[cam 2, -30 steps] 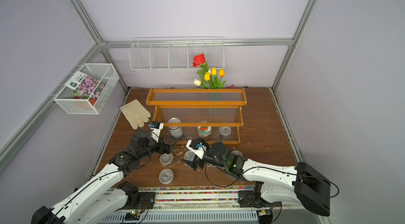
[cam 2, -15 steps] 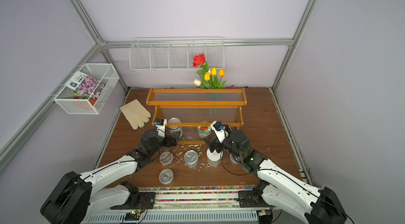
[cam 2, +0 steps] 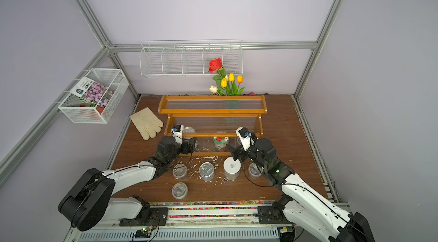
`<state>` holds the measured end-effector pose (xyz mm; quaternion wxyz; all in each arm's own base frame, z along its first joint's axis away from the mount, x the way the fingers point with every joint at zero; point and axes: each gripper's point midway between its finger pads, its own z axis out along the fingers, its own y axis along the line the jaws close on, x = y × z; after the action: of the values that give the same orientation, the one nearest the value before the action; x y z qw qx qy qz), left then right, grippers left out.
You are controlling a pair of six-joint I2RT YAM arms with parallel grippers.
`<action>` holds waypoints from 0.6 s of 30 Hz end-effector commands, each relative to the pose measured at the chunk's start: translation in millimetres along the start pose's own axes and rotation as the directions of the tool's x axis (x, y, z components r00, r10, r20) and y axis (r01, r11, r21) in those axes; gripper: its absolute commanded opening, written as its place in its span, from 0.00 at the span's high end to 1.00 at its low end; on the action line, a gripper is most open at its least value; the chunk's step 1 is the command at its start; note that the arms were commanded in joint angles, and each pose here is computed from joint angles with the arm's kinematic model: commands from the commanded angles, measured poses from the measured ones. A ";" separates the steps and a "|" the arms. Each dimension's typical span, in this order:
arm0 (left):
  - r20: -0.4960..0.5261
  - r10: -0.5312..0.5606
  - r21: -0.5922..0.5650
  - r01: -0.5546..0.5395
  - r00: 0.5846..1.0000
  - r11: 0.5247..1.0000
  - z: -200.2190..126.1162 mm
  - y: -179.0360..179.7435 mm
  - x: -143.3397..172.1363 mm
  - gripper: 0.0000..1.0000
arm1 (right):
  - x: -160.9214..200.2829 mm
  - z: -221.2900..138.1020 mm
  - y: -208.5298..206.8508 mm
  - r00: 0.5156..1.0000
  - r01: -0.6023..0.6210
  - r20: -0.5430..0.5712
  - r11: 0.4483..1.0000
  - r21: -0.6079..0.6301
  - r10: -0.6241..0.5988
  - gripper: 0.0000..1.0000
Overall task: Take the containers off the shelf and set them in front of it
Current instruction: 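Pick up a container from the shelf.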
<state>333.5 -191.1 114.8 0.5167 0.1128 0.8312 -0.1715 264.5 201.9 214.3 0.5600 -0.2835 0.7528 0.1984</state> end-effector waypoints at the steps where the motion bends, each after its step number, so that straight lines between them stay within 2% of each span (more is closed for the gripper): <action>1: 0.061 0.023 0.024 -0.025 0.998 0.999 5.4 -8.6 -21.7 0.10 | -4.7 -0.8 -3.4 1.000 -0.022 0.014 1.000 0.004 0.022 0.05; 13: 0.005 0.055 0.042 -0.056 0.998 0.998 2.7 -10.5 -9.6 0.33 | 0.1 0.1 -11.1 0.999 -0.040 0.010 0.999 0.018 0.040 0.05; 18: -0.032 0.066 0.058 -0.064 0.997 0.996 -5.5 -11.1 2.4 0.36 | 2.9 -0.5 -13.2 0.999 -0.049 0.008 0.998 0.025 0.049 0.05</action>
<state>330.7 -195.3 111.6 0.5054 0.1352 0.8349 -0.1710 272.4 191.9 212.8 0.5597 -0.2647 0.7609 0.1942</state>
